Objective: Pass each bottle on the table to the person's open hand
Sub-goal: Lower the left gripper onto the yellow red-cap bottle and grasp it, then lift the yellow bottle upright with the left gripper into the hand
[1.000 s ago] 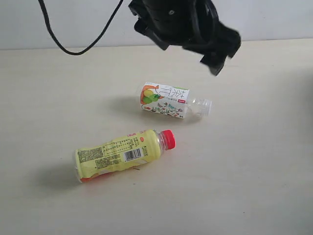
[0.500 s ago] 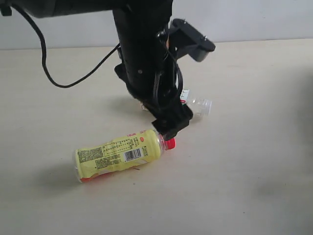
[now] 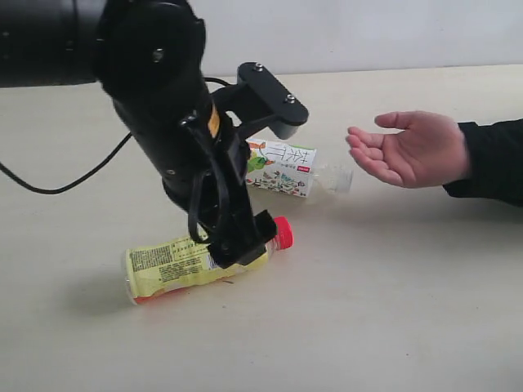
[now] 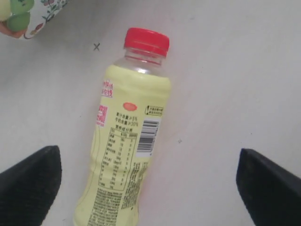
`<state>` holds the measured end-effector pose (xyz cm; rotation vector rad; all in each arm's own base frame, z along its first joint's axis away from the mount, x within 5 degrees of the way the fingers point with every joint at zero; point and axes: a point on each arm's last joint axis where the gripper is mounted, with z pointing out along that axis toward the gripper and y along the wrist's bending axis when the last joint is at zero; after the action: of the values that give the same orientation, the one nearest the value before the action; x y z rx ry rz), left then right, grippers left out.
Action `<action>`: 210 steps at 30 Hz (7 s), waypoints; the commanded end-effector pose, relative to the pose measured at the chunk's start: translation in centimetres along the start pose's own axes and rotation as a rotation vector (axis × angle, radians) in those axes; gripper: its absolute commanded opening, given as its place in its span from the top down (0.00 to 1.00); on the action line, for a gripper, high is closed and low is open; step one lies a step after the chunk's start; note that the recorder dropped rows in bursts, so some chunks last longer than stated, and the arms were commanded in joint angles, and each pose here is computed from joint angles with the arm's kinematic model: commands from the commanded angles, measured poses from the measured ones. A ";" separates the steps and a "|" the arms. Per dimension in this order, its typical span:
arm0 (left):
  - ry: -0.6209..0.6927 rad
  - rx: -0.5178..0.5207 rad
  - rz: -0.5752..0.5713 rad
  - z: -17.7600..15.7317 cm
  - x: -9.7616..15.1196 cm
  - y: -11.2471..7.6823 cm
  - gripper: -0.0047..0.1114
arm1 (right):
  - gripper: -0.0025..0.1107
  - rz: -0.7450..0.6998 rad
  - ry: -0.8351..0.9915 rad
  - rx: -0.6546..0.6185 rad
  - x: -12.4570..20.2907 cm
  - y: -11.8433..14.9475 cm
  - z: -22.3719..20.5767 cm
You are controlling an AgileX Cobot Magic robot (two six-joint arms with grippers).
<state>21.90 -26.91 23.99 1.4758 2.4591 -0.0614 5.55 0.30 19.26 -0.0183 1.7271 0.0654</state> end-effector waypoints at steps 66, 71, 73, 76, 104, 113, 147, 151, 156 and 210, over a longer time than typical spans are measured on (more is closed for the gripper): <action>-0.019 0.003 0.148 1.7 3.9 2.9 0.13 | 0.98 -0.012 -0.005 -0.001 0.1 0.0 0.0; 0.013 0.017 0.154 3.7 3.7 2.9 0.13 | 0.98 -0.012 -0.005 -0.001 0.1 0.0 0.0; 0.035 0.026 0.172 4.8 3.7 2.8 0.13 | 0.98 -0.012 -0.005 -0.001 0.1 0.0 0.0; 0.053 0.033 0.186 6.0 3.6 2.8 0.13 | 0.98 -0.012 -0.005 -0.001 0.1 0.0 0.0; 0.056 0.033 0.200 10.4 3.2 2.9 0.13 | 0.98 -0.013 -0.006 -0.001 0.1 0.0 0.0; 0.070 0.039 0.200 10.4 3.4 2.8 0.13 | 0.98 -0.013 -0.006 -0.001 0.1 0.0 0.0; -0.466 0.284 -0.457 0.3 -0.5 1.5 0.95 | 0.98 -0.013 -0.006 -0.001 0.1 0.0 0.0; -0.622 0.399 -0.840 -0.1 -2.2 2.1 0.95 | 0.98 -0.011 -0.006 -0.002 0.1 0.0 0.0; -0.697 0.457 -0.912 -0.7 -5.1 2.1 0.95 | 0.98 -0.014 -0.006 -0.001 0.1 0.0 0.0; -0.393 0.203 -1.097 9.1 -16.9 3.2 0.96 | 0.98 -0.012 -0.013 -0.002 0.0 0.0 0.0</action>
<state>34.20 -41.00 19.87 -0.0099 2.6297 -0.6843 5.55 0.30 19.26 -0.0183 1.7271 0.0654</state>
